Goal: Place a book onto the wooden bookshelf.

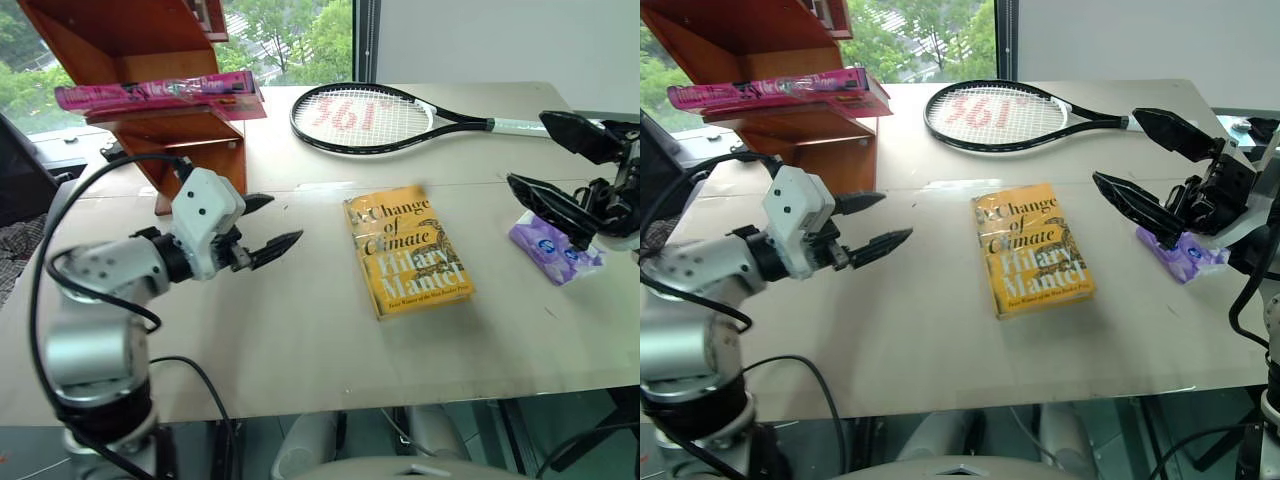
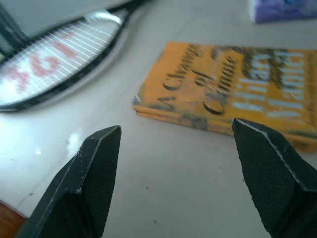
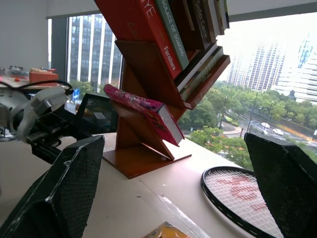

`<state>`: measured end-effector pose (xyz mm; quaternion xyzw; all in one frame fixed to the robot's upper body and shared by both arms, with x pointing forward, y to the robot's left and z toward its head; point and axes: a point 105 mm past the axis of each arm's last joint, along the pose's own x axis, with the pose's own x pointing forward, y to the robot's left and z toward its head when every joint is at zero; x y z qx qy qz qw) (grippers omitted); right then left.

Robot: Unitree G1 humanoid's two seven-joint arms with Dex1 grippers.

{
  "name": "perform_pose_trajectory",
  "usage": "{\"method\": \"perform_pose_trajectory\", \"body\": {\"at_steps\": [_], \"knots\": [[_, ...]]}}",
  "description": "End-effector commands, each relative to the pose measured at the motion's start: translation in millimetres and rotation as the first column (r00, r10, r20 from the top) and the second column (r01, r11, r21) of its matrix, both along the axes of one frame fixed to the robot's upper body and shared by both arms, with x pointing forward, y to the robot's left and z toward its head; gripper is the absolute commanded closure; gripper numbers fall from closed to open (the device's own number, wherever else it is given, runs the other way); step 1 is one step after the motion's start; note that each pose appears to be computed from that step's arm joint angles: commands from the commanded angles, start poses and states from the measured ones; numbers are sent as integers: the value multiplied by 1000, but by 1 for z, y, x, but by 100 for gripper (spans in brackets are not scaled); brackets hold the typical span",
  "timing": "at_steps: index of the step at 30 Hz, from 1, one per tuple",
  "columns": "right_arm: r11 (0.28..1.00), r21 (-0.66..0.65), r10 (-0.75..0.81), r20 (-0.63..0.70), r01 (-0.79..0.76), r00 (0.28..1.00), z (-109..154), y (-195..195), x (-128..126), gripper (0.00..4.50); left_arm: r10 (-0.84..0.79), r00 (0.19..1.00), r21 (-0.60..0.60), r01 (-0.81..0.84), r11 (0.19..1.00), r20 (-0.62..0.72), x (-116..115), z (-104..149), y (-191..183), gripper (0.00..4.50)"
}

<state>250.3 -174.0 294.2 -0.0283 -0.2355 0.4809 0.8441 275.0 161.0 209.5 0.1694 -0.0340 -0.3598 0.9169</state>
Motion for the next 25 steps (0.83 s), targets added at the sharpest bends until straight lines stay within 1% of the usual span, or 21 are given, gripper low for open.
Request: {"method": "perform_pose_trajectory", "body": {"at_steps": [1, 5, 7, 9, 11, 14, 17, 21, 25], "knots": [[1000, -2, -5, 34, 5, 999, 12, -1, -11, 0, 7, 1000, -43, -7, 999, 11, 0, -11, 0, 85], [1000, -19, -25, -12, 25, 1000, 4, -4, -15, 0, 5, 1000, -74, -7, 997, -15, -5, -30, 3, 85], [998, -42, -49, -46, 47, 998, -4, -6, -15, 0, 4, 999, -77, -7, 997, -42, -8, -38, 9, 85], [993, -92, -84, -90, 75, 992, -16, -13, -17, 0, -6, 998, -57, 3, 998, -66, -16, -47, 11, 85], [969, -207, -170, -153, 137, 973, -39, -26, -16, 0, -8, 994, -51, 2, 999, -110, -25, -56, 19, 85], [916, -351, -291, -243, 195, 925, -72, -53, -23, 0, -3, 985, -48, -6, 999, -175, -38, -66, 31, 85], [859, -453, -400, -306, 238, 864, -102, -84, -36, 0, 5, 971, -26, -12, 1000, -241, -54, -80, 44, 85], [811, -522, -479, -333, 265, 812, -124, -110, -50, 0, 22, 954, -13, -27, 1000, -299, -66, -93, 58, 85], [789, -548, -508, -329, 277, 796, -134, -118, -54, 0, 3, 944, -34, -16, 999, -331, -69, -96, 61, 85]]}}
